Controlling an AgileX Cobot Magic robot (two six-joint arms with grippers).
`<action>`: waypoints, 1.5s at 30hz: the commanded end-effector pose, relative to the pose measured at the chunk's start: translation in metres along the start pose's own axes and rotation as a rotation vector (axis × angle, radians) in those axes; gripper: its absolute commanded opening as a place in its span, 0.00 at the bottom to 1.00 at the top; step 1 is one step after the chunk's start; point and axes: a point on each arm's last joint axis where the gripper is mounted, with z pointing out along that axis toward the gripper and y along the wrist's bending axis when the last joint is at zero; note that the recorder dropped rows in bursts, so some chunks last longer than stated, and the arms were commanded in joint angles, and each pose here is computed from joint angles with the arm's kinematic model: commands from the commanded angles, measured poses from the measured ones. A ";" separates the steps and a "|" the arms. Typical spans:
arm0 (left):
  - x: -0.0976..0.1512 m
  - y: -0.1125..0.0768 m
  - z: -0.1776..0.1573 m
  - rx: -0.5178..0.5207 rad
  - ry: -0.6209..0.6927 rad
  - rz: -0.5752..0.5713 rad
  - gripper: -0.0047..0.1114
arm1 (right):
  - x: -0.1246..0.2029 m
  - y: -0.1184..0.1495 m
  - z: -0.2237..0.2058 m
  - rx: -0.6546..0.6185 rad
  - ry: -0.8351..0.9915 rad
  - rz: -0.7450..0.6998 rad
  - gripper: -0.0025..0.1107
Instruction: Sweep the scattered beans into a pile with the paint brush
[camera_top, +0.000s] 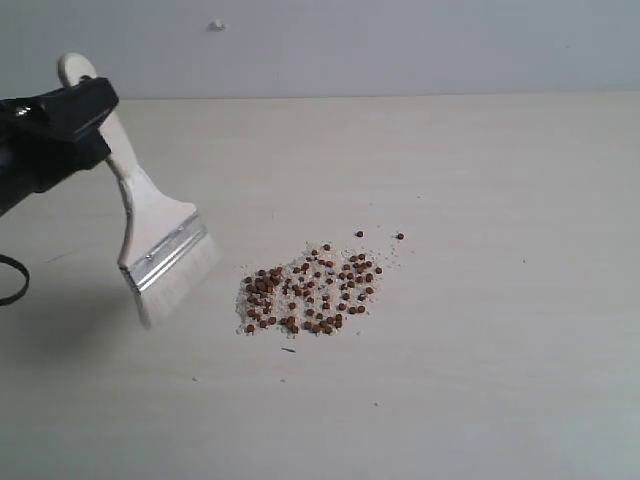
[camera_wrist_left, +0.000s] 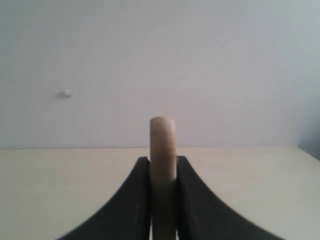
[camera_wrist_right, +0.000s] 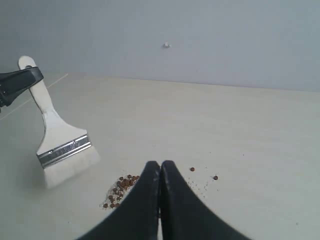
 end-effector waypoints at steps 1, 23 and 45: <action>0.002 -0.030 0.004 0.080 -0.051 -0.034 0.04 | 0.001 0.000 0.000 -0.003 -0.001 -0.003 0.02; 0.014 -0.114 0.083 0.136 0.047 0.027 0.04 | 0.001 0.000 0.000 -0.002 -0.002 -0.005 0.02; 0.018 -0.124 0.086 0.198 0.058 0.074 0.04 | 0.001 0.000 0.000 -0.002 -0.002 -0.005 0.02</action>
